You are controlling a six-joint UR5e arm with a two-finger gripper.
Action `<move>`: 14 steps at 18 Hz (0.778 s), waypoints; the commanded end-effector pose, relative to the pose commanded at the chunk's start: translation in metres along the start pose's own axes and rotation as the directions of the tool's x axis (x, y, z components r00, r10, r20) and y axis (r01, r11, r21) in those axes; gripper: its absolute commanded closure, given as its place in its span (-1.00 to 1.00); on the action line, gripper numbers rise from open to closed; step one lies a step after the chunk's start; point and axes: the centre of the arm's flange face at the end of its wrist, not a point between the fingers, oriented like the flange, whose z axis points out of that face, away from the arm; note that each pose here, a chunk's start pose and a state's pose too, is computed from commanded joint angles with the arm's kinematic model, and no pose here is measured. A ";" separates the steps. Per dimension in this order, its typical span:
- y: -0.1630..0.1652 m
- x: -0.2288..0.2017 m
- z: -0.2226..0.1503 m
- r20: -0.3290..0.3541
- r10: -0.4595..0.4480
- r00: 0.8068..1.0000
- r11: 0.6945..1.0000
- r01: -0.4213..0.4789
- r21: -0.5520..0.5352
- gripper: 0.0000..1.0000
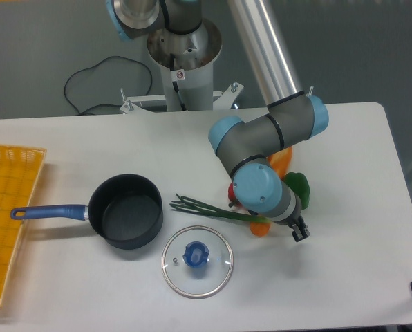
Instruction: Pick up the green onion
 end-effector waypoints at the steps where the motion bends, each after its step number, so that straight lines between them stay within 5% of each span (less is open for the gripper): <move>1: 0.000 0.000 0.000 0.000 -0.003 1.000 1.000 0.003 0.000 -0.20; 14: -0.004 0.000 0.005 -0.012 0.002 1.000 0.999 -0.003 -0.049 -0.20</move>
